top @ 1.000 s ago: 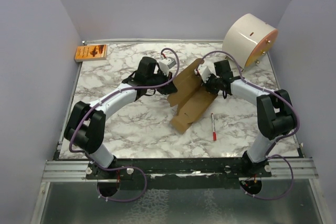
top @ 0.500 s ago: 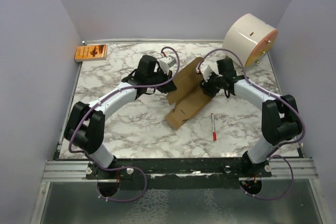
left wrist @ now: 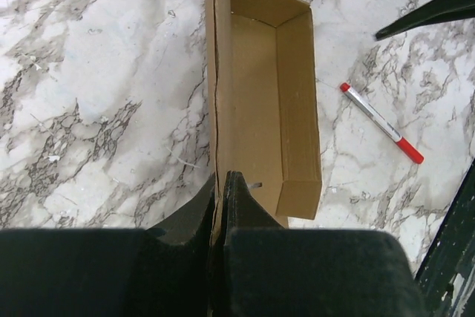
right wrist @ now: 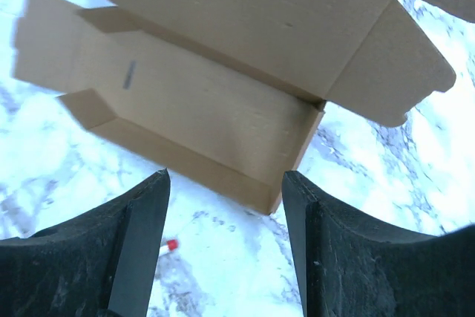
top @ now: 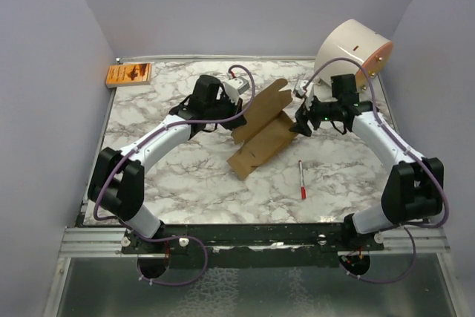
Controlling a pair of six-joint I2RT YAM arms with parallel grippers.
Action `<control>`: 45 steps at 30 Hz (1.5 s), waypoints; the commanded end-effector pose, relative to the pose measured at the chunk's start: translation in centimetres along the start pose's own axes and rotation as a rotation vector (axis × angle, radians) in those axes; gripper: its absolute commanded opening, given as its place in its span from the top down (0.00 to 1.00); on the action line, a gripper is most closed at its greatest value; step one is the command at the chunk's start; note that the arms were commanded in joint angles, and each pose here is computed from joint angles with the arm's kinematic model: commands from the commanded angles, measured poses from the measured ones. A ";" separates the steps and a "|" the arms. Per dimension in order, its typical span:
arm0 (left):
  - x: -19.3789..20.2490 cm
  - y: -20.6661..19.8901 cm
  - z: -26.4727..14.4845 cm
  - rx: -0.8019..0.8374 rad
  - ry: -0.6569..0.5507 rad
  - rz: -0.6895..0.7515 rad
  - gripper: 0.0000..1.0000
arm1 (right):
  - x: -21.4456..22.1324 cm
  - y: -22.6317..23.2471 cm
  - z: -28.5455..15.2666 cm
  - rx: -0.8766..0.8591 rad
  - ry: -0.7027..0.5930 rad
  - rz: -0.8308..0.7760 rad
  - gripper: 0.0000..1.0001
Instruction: Fold the paper box
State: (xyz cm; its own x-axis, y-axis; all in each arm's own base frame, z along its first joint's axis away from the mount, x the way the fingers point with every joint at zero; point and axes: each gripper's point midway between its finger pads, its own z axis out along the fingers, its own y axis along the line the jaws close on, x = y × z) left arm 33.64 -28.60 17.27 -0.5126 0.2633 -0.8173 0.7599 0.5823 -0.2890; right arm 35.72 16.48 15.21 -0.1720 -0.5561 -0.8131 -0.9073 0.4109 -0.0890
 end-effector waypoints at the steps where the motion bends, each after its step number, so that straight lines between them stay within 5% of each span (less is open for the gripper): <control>1: -0.9 0.0 -0.5 -0.020 -0.007 0.038 1.00 | -2.9 4.6 -3.6 -0.208 -0.240 0.048 0.39; 3: -0.6 0.3 -0.4 -0.030 0.000 0.024 1.00 | -1.8 4.0 -4.2 -0.164 -0.274 0.211 0.52; 6: -0.6 0.7 -0.2 -0.054 0.000 -0.004 1.00 | 1.4 2.2 -4.8 -0.035 -0.317 0.596 0.88; 8: -0.5 1.0 0.0 -0.074 0.002 -0.028 1.00 | 3.2 0.1 -4.7 0.099 -0.330 0.744 0.94; 17: -0.5 0.7 0.4 -0.068 -0.008 -0.091 1.00 | 10.4 -0.8 0.3 0.220 -0.114 1.081 0.98; 31: 0.2 -2.6 2.3 0.112 0.035 -0.119 1.00 | 9.3 -2.7 5.9 0.276 0.002 1.055 0.98; 45: 1.5 -4.3 4.1 0.264 0.105 -0.110 1.00 | 9.0 -2.8 6.7 0.304 0.048 0.918 0.98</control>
State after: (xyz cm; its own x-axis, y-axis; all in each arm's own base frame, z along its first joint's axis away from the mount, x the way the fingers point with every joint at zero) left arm 33.16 -32.13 15.13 -0.6252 0.2505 -0.7392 0.7359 0.5046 -0.4514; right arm 38.26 15.12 3.75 -0.8158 0.0934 -0.5707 -0.2346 0.8486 0.4743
